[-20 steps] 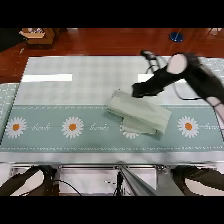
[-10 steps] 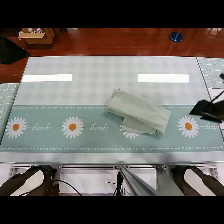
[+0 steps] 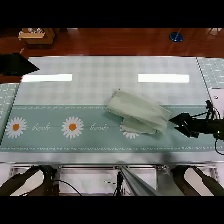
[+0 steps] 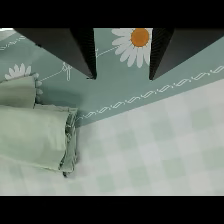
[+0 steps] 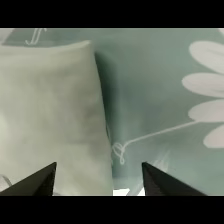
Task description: Fold the shirts.
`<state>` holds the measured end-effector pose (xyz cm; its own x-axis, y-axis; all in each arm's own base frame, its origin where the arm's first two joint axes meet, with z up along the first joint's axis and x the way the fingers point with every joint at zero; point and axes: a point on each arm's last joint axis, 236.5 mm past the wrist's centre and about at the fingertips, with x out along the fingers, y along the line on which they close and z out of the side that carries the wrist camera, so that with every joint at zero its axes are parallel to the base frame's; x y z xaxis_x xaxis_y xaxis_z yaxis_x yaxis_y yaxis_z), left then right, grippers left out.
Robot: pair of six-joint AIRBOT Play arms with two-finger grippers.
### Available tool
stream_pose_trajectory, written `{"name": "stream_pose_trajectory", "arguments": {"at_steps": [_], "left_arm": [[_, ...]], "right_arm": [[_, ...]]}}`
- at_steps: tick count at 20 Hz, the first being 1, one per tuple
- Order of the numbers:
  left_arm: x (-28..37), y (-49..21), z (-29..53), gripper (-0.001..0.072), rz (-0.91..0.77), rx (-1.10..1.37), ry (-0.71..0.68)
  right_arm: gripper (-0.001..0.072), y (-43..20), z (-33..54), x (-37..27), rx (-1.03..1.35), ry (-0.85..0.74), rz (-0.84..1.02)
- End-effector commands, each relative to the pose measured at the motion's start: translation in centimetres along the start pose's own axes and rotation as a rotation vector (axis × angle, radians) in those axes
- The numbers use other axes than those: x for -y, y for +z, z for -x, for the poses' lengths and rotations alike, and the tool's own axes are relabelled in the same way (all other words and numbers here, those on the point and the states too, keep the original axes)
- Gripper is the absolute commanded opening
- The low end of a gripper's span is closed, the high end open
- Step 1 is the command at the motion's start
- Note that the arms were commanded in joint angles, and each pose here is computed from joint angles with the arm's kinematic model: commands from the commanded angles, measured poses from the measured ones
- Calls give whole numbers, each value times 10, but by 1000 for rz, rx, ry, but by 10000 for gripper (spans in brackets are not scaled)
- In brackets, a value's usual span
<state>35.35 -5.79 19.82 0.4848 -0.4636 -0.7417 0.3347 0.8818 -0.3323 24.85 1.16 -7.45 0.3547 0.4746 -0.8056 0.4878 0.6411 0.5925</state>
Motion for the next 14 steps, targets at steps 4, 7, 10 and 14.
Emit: {"name": "stream_pose_trajectory", "arguments": {"at_steps": [4, 7, 10, 14], "left_arm": [[-1, -2, -1, 402, 4, -6, -1], [-1, -2, -1, 403, 4, -6, -1], [0, -2, -1, 403, 4, -7, -2], [0, -5, -1, 402, 3, -18, -6]], "right_arm": [[603, -1, -17, 6, 61, 45, -90], [594, -8, -28, -4, 13, 80, -115], [593, -26, -58, -25, -58, 96, -88], [48, -20, -76, -41, -36, 137, -162]]}}
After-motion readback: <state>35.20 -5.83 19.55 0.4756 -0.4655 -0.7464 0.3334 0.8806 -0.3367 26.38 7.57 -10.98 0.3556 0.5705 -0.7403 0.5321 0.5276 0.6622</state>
